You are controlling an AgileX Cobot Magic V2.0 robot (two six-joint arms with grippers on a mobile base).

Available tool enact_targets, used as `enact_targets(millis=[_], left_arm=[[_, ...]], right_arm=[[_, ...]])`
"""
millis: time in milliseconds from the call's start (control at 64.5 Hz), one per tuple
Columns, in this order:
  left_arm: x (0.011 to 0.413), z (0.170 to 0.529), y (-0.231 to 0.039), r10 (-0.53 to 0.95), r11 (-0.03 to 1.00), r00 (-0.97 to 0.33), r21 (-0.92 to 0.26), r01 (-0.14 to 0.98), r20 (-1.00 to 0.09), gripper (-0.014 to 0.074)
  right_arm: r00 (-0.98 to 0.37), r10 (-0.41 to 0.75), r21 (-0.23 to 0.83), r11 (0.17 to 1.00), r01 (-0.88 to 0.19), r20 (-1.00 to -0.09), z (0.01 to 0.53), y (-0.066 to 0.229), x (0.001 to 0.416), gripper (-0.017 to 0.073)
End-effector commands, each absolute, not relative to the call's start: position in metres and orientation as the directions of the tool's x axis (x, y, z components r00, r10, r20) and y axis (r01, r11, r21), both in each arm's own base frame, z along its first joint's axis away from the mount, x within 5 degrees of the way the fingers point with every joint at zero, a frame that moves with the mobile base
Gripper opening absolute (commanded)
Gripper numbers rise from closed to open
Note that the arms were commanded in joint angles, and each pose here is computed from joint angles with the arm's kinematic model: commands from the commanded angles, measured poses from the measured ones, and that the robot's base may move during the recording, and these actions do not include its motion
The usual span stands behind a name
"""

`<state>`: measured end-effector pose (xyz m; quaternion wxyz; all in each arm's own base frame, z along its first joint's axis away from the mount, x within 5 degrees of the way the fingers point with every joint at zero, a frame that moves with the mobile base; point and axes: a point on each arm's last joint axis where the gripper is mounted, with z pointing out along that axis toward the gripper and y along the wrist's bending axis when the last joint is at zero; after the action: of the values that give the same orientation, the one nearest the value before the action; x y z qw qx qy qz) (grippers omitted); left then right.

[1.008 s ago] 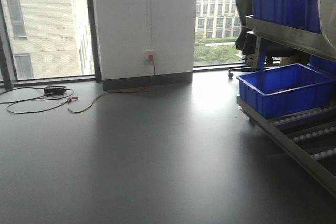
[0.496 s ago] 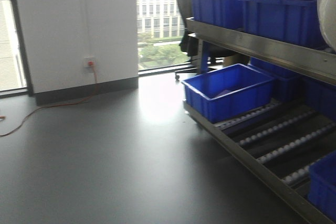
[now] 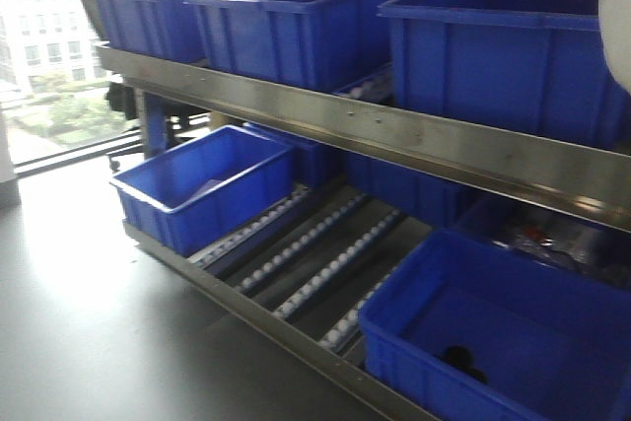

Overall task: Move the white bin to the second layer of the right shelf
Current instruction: 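Turn the base toward the roller shelf with blue crates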

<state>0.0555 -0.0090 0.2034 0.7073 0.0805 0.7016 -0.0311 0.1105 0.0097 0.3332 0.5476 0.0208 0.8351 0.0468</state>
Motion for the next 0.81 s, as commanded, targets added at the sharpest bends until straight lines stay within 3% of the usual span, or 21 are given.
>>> enact_targets(millis=[0,791], left_arm=[[0.0558,0.1994,-0.0088,0.059,0.986,0.074,0.069,0.151,-0.996,0.0085],[0.0558,0.1994,-0.0088,0.059,0.986,0.074,0.069,0.151,-0.996,0.0085]], right_arm=[[-0.280,0.086,0.101,0.994,-0.040,-0.956,0.3517,0.0103,0.1129,0.0070],[-0.284,0.086,0.101,0.994,-0.039,-0.955,0.3513,0.0104,0.1137,0.0070]])
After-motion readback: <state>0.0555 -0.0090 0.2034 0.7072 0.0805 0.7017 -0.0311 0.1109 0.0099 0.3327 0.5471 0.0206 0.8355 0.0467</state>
